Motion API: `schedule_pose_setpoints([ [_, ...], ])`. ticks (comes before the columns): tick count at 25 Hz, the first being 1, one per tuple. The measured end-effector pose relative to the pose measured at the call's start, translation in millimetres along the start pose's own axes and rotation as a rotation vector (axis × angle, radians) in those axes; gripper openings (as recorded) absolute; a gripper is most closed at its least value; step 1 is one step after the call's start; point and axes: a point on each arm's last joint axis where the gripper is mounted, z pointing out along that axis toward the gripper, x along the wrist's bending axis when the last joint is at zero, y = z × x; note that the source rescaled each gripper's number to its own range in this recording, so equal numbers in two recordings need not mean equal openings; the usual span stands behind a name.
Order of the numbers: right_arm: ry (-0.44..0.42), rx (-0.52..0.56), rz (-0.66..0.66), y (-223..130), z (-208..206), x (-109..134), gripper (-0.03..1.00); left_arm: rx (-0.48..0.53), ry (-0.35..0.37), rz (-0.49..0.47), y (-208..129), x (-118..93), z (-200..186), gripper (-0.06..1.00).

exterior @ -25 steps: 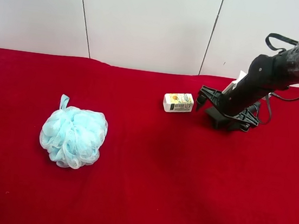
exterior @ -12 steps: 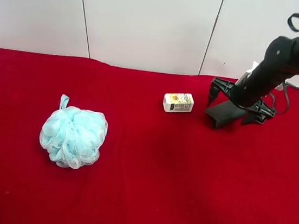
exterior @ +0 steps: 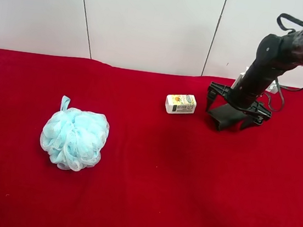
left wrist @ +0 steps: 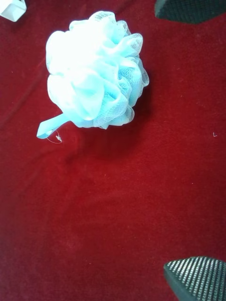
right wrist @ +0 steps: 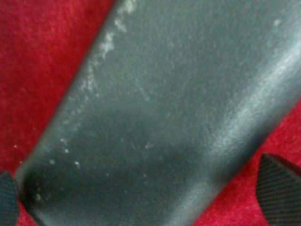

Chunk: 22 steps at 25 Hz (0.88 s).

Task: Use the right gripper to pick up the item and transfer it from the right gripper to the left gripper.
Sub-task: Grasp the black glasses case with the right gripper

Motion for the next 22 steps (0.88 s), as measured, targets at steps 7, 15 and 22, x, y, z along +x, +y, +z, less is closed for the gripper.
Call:
schedule_pose_setpoints([
  [7, 0.004, 0.0, 0.004, 1.1, -0.1, 1.0, 1.0, 0.0, 0.0, 0.0, 0.0, 0.0, 0.0, 1.0],
  [15, -0.006, 0.019, 0.005, -0.3, 8.8, -0.6, 1.0, 0.0, 0.0, 0.0, 0.0, 0.0, 0.0, 1.0],
  [22, -0.009, 0.027, -0.004, -0.5, 12.7, -0.9, 1.0, 0.0, 0.0, 0.0, 0.0, 0.0, 0.0, 1.0],
])
